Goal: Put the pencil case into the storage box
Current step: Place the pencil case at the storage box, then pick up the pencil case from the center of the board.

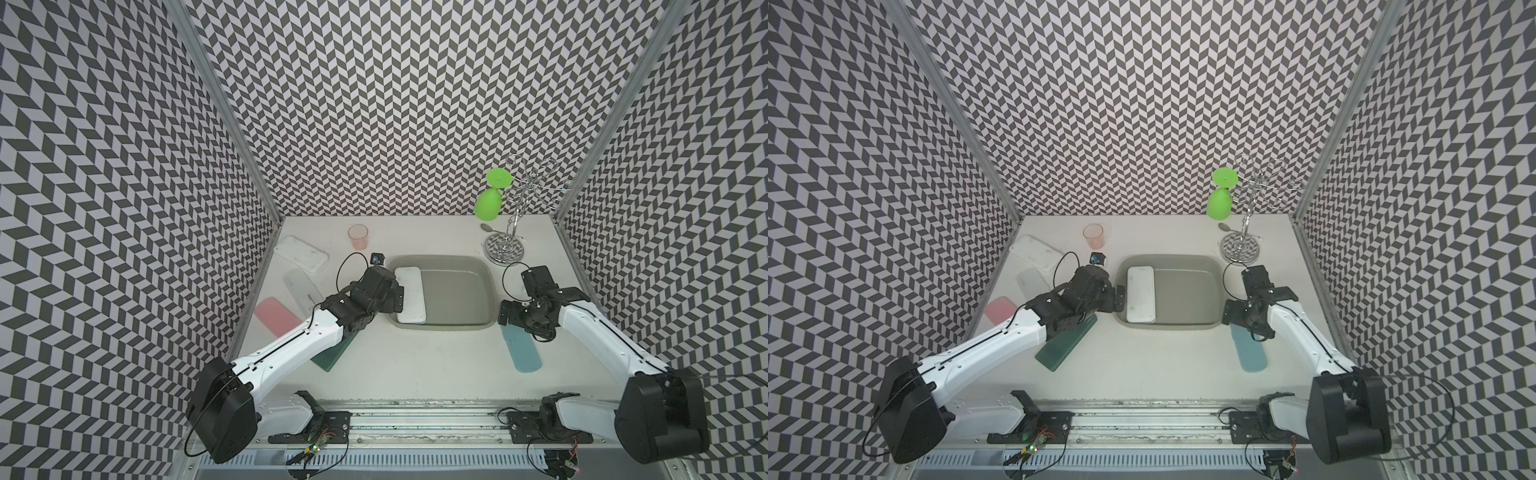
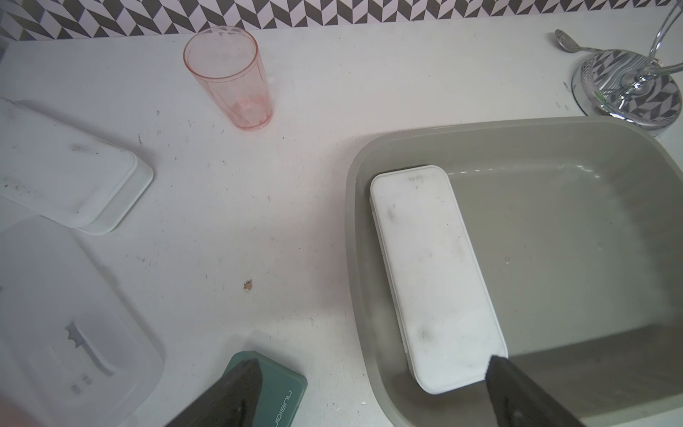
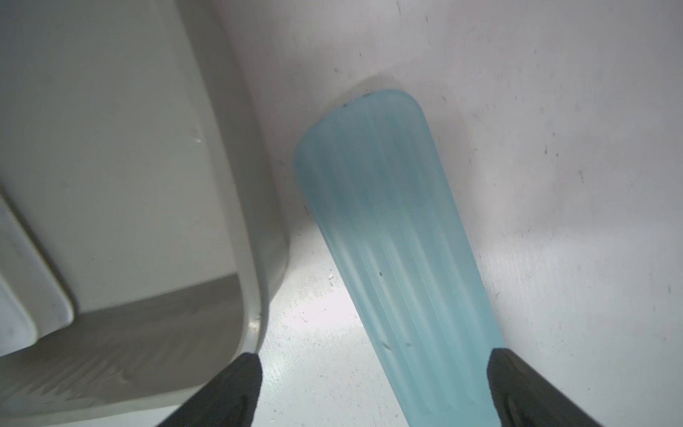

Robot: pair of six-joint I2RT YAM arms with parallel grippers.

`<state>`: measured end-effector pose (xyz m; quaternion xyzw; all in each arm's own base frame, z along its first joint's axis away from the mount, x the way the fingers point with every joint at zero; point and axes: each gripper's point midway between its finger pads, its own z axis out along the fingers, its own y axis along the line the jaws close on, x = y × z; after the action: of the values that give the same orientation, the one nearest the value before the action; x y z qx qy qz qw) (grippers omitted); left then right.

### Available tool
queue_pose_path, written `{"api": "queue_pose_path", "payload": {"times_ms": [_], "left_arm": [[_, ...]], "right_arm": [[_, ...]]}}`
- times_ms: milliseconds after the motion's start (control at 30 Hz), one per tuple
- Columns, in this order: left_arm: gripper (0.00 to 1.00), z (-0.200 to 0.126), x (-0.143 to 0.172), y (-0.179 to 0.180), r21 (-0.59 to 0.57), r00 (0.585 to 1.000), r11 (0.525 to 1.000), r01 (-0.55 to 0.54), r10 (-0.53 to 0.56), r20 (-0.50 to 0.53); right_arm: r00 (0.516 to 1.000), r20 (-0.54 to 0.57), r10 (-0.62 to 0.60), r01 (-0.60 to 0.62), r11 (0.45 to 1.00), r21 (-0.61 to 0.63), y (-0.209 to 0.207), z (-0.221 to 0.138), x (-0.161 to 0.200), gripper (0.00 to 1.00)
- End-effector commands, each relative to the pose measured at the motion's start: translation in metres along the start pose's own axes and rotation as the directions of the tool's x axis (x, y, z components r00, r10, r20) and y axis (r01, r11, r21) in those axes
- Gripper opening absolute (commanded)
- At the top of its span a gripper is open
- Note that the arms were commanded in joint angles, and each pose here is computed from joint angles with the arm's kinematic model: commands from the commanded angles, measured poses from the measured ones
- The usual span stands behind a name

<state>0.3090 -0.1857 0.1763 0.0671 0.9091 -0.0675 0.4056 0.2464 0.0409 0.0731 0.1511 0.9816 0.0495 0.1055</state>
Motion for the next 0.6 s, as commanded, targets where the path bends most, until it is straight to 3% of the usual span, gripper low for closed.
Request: {"api": "queue_pose_path", "payload": {"times_ms": [0,567], "left_arm": [[1.00,-0.006,-0.009,-0.003,0.052,0.999,0.999,-0.009,0.007,0.051],[1.00,-0.030,-0.002,0.034,0.035,0.996,0.999,0.007,-0.010,0.092]], "right_arm": [[0.996,-0.090,0.019,-0.015,0.999,0.050,-0.007,0.013,0.017,1.00],[0.977,-0.212,0.017,0.005,0.995,0.104,-0.012,0.050,0.035,1.00]]}}
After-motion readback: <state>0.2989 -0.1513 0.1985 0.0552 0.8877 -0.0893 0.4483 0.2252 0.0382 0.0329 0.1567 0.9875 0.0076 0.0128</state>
